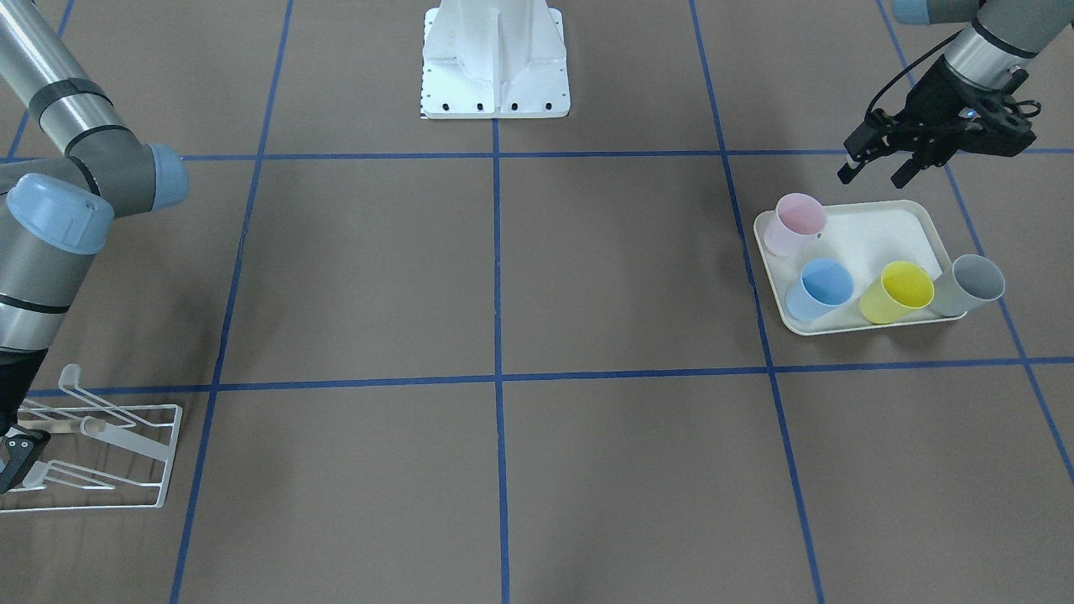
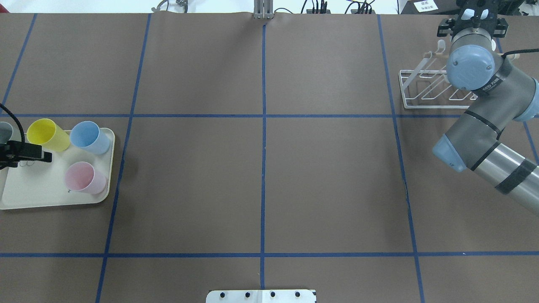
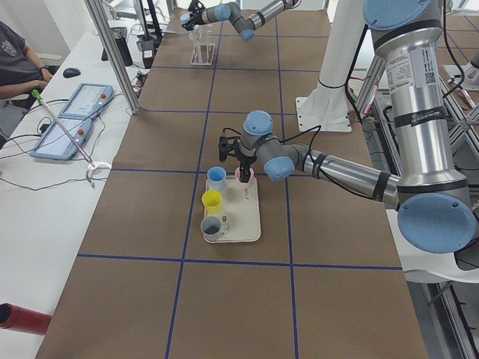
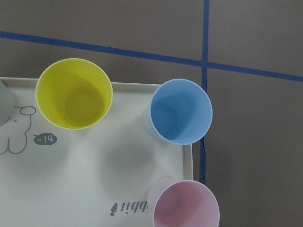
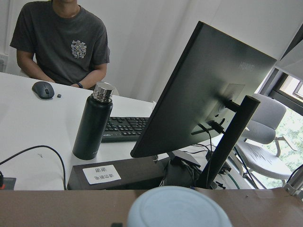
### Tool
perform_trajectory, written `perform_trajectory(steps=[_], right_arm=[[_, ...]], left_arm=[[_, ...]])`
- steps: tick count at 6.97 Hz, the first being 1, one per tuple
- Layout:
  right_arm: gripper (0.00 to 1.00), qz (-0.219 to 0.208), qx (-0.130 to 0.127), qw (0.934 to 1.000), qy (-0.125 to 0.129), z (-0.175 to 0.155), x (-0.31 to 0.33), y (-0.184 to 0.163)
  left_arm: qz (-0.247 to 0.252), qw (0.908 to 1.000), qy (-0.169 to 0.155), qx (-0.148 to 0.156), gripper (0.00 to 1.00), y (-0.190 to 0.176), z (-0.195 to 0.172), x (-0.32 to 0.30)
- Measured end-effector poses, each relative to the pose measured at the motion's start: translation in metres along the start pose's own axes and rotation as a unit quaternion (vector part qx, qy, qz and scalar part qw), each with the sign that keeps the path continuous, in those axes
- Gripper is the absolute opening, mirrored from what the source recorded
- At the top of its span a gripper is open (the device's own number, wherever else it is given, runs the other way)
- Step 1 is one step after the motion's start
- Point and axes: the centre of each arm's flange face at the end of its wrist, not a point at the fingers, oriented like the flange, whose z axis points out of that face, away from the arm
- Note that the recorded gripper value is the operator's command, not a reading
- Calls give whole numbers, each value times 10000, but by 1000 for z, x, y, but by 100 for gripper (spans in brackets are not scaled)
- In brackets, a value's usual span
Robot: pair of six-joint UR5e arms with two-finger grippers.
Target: Transfer IKEA cup to right arm and place on rack
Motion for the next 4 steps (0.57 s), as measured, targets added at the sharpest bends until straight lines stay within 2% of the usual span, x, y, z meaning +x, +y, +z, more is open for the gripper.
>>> perform_trajectory(steps=[4], right_arm=[[0, -101, -64, 9999, -48, -2, -9, 14]], left_arm=[[1, 10000, 2, -1, 100, -1, 1, 0]])
